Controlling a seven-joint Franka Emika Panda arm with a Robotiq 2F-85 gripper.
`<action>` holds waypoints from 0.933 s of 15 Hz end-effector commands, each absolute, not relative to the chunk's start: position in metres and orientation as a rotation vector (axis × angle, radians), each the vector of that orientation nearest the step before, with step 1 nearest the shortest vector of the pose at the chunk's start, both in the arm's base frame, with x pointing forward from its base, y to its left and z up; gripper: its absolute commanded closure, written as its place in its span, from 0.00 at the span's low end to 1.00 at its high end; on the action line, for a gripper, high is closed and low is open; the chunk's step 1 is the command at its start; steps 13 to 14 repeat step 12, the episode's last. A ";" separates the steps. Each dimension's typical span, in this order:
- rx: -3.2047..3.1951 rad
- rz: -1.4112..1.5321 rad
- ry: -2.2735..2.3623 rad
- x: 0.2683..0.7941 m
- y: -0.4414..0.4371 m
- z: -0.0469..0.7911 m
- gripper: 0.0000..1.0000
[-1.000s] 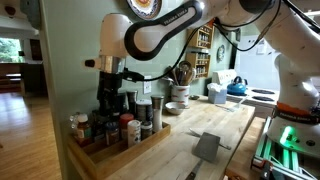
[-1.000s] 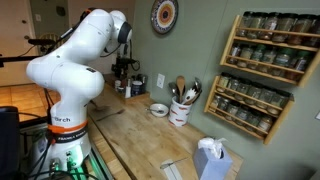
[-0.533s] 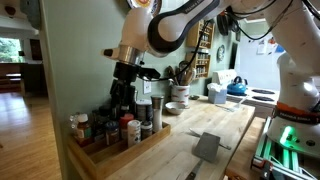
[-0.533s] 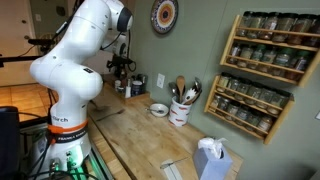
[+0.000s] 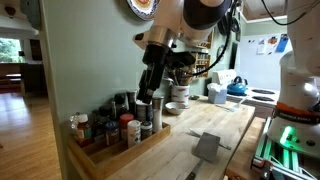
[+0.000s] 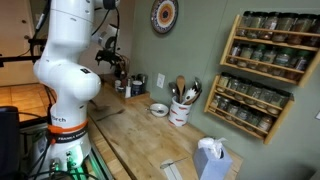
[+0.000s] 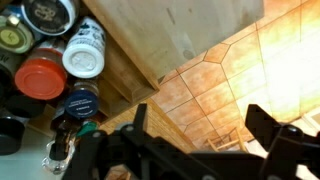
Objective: Pick up the spice bottle with a blue lid from the kitchen counter and put it in the wooden storage tray
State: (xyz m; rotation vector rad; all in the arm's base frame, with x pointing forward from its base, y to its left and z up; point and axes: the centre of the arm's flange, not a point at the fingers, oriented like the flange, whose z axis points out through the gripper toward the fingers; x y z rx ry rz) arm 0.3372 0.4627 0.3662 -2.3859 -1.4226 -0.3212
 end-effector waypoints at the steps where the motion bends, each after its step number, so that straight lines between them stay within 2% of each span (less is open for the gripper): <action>1: -2.484 -0.293 -1.158 0.272 0.419 0.410 0.00; 5: -2.614 -0.268 -0.896 0.224 0.400 0.451 0.00; 6: -2.535 -0.272 -1.004 0.264 0.433 0.421 0.00; 10: -2.587 -0.304 -0.913 0.240 0.418 0.443 0.00; 14: -2.594 -0.305 -0.906 0.240 0.415 0.442 0.00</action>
